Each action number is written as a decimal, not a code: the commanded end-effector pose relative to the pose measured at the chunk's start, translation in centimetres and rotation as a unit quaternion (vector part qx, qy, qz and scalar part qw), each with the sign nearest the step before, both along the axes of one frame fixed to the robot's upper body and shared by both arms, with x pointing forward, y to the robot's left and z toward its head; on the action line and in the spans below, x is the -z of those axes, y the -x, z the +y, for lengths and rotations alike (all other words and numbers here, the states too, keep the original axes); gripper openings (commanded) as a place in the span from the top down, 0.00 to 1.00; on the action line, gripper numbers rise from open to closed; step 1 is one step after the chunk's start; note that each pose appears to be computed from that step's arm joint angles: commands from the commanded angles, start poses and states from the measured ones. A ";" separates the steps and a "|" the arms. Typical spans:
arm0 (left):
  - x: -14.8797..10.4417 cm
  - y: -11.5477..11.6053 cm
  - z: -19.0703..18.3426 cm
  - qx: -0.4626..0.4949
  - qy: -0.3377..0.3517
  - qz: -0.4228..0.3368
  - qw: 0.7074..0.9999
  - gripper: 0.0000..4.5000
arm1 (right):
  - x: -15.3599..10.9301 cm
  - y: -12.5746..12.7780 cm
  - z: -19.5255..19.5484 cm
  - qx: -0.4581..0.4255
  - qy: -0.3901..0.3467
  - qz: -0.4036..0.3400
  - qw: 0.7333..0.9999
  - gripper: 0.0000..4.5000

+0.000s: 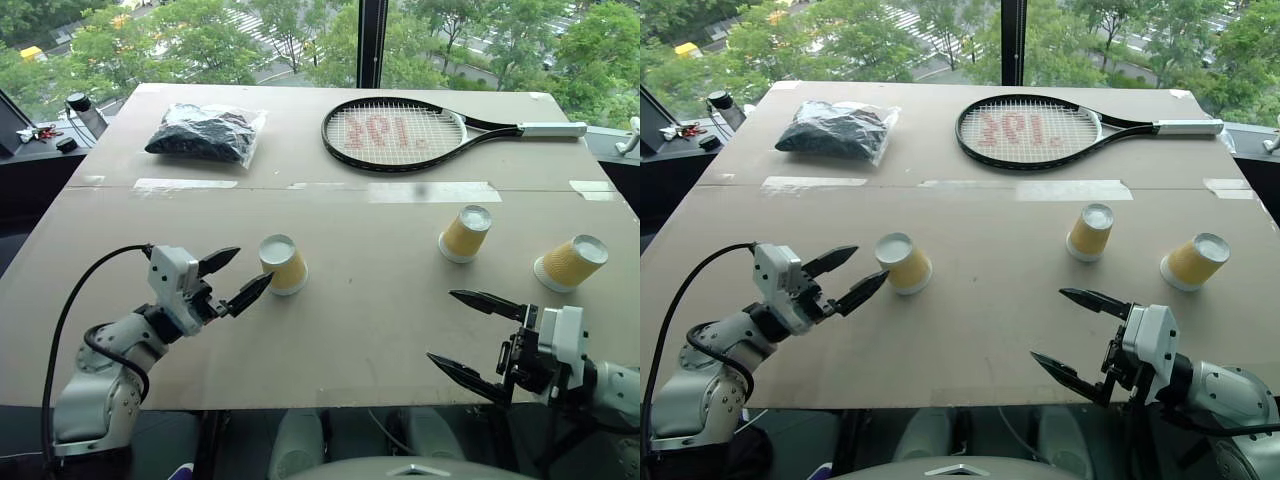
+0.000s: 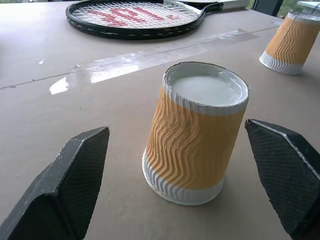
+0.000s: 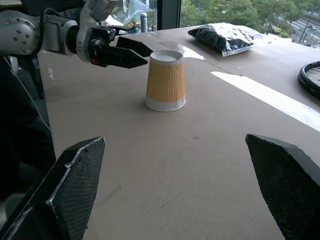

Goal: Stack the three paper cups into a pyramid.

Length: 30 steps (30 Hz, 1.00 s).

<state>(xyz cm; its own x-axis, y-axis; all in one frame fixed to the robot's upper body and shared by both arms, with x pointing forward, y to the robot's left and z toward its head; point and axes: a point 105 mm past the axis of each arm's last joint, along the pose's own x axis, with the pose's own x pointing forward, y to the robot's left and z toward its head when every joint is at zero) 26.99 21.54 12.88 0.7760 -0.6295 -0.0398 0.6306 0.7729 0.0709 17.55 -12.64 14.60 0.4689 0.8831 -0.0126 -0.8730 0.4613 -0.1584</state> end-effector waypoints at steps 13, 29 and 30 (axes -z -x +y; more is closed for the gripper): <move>-0.1 -2.2 -2.3 0.082 -0.028 -0.008 0.996 0.40 | -0.8 1.0 -0.2 0.024 -0.001 -0.022 0.999 0.00; -2.2 -5.8 -5.4 0.149 -0.062 -0.052 0.985 0.56 | -0.5 1.1 -0.1 0.061 0.003 -0.030 0.998 0.00; -2.2 -6.1 -5.7 0.152 -0.067 -0.053 0.985 0.56 | -0.5 1.1 -0.1 0.062 0.003 -0.031 0.998 0.00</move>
<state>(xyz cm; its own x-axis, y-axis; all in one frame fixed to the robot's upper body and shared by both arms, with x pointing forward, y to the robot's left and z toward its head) 32.81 16.36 14.32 0.5689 -0.8187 -0.0780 0.8145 0.5479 0.1907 16.73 -13.23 14.21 0.5848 0.8110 -0.0194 -0.7999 0.5725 -0.1797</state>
